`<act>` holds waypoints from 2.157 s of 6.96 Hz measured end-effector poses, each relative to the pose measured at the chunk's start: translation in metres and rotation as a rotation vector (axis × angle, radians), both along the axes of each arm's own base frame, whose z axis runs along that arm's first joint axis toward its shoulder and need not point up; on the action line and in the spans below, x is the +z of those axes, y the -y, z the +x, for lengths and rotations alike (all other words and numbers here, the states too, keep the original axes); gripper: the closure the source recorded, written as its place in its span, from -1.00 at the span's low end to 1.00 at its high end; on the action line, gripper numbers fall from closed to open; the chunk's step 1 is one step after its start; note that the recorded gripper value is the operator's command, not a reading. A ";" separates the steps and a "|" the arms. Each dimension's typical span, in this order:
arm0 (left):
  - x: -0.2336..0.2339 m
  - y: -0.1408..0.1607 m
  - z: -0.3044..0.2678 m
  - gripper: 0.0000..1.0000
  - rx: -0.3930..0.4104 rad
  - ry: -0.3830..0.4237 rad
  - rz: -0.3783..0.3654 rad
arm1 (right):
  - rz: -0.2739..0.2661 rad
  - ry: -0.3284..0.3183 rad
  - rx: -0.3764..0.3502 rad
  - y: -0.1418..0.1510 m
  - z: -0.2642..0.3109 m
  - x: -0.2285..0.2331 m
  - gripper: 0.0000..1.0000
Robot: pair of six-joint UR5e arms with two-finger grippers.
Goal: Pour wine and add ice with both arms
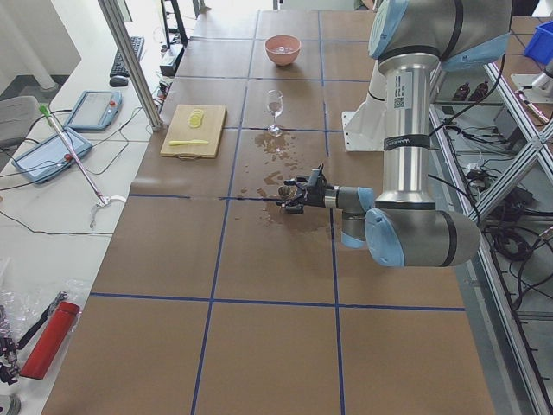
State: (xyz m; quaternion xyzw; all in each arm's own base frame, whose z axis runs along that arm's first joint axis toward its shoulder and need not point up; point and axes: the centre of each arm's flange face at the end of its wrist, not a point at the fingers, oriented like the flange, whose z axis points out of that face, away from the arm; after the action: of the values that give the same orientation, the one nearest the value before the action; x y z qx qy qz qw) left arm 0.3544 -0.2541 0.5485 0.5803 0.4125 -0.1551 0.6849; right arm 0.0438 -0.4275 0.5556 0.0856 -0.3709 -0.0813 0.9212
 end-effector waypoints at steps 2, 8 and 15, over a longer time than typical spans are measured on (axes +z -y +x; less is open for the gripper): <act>-0.022 0.000 -0.006 -1.00 -0.004 -0.036 0.016 | 0.000 0.000 0.000 0.000 0.000 0.000 -1.00; -0.041 0.022 -0.049 -1.00 0.010 0.032 0.170 | 0.004 0.000 0.001 0.002 0.000 -0.002 -1.00; -0.042 0.206 -0.189 -1.00 0.368 0.479 0.023 | 0.001 0.000 0.000 0.003 0.000 0.000 -1.00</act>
State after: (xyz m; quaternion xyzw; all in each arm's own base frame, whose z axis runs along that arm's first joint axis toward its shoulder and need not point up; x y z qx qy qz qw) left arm 0.1652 -0.4604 0.5068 0.5237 0.3391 0.1178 0.7726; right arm 0.0437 -0.4304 0.5556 0.0860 -0.3708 -0.0816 0.9211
